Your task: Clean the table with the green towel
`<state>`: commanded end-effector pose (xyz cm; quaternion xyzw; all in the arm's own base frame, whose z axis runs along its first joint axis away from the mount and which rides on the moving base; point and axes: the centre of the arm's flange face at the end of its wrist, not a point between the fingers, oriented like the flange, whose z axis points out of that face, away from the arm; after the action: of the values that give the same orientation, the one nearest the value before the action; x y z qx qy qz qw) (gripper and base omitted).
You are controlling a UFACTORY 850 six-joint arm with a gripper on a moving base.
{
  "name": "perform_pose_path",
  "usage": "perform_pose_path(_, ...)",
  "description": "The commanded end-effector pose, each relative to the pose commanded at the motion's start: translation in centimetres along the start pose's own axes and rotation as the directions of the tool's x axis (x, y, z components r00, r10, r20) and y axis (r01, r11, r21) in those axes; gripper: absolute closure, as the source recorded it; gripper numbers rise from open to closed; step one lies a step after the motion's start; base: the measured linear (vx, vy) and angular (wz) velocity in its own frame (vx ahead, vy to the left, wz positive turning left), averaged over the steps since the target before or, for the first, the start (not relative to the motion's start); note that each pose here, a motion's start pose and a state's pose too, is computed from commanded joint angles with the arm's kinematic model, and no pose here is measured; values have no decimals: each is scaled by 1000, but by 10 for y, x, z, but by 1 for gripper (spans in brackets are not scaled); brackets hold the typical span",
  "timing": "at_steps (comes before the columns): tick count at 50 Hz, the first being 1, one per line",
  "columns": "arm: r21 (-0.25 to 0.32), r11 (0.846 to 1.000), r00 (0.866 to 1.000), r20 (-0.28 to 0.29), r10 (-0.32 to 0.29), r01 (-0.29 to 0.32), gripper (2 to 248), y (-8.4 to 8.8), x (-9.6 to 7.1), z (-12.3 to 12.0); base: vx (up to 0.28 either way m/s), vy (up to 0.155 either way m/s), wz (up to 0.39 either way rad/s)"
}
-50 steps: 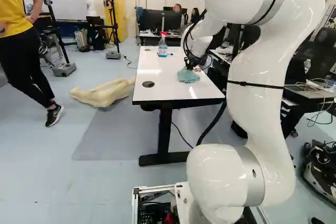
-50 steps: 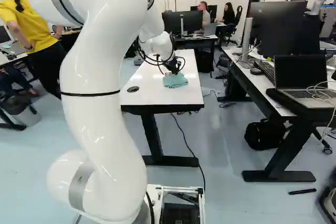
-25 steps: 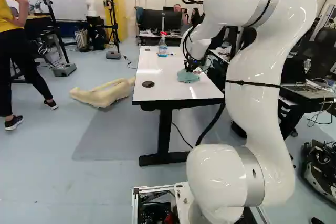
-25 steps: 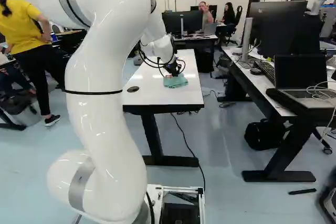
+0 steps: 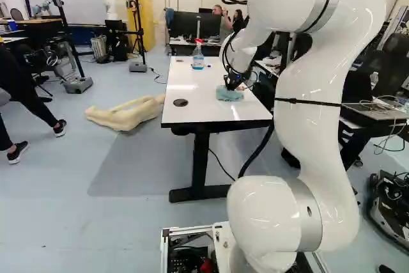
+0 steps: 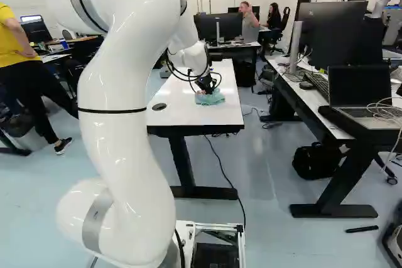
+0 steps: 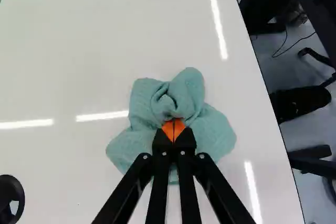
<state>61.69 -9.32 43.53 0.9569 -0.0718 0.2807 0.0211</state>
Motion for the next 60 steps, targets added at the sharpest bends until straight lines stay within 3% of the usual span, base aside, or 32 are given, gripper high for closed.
perform_pose_path(18,0,1000,1000,11,-1,1,230,0,1,2,0,0,0)
perform_pose_path(60,12,1000,999,-49,-18,19,230,-15,57,45,0,0,0)
